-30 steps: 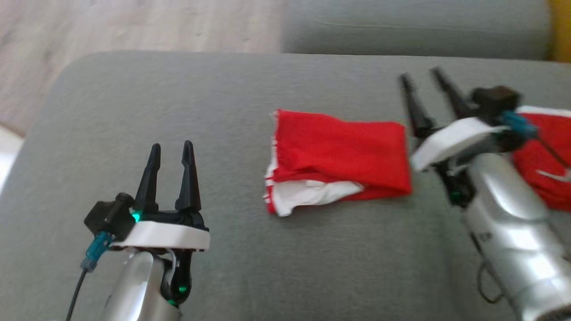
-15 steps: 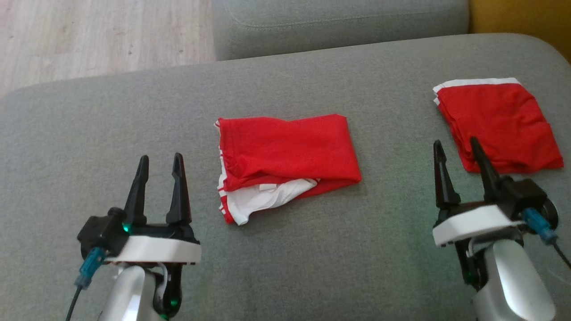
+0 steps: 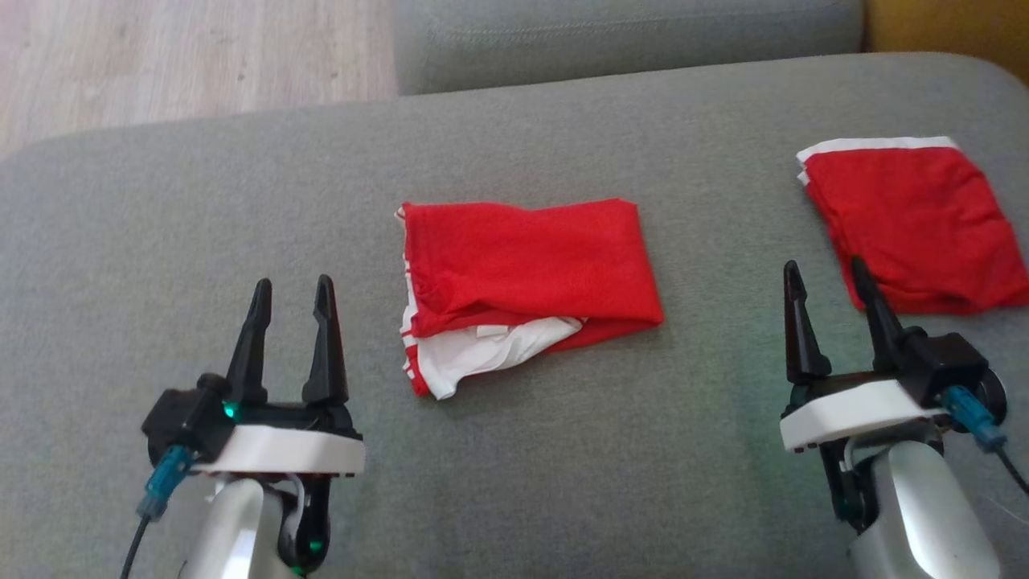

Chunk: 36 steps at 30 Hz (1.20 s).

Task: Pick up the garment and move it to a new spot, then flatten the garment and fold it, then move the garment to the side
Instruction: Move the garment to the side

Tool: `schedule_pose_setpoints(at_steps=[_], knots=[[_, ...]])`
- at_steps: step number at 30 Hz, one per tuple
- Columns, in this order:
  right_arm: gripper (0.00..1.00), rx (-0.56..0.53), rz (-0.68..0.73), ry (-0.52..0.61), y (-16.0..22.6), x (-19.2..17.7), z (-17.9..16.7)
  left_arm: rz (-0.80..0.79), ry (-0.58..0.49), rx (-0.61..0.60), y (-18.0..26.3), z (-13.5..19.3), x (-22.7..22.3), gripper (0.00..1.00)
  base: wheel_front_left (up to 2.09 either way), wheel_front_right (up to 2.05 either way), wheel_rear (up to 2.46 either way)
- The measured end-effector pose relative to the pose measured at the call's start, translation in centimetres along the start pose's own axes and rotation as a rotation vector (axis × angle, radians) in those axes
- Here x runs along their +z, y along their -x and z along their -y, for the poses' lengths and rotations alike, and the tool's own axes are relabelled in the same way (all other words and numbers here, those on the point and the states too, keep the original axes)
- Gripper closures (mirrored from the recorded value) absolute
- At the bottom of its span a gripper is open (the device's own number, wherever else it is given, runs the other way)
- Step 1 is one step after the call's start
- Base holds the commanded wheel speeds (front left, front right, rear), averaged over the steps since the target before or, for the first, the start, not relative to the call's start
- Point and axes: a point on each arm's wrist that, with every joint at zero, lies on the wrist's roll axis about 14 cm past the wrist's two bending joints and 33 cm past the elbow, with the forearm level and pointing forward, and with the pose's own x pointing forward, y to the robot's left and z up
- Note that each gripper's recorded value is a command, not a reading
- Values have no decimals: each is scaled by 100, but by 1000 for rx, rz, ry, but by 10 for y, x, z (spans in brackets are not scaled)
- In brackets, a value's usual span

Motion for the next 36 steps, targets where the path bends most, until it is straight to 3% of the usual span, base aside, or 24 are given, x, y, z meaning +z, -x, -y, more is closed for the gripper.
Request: schedule_pose_setpoints(at_steps=[9,15,21,25,26,27,36], knots=[[0,78,-129,-5,-37,-34,-25,-28,-3,18,-6,-10,-11,0,0,0,0],[0,164,-269,-66,-62,-65,-60,-40,-3,43,-7,-21,-14,0,0,0,0],[0,204,-450,-197,-64,-108,-89,-58,-2,80,0,-33,-18,0,0,0,0],[2,246,-494,-176,-72,-118,-103,-55,-12,101,2,-42,-16,0,0,0,0],[30,256,-495,-167,-75,-118,-106,-57,-12,103,3,-42,-16,0,0,0,0],[100,265,-491,-158,-78,-118,-108,-58,-13,105,3,-43,-17,0,0,0,0],[100,294,-414,41,-71,-110,-93,-54,-3,53,-6,-26,-17,0,0,0,0]])
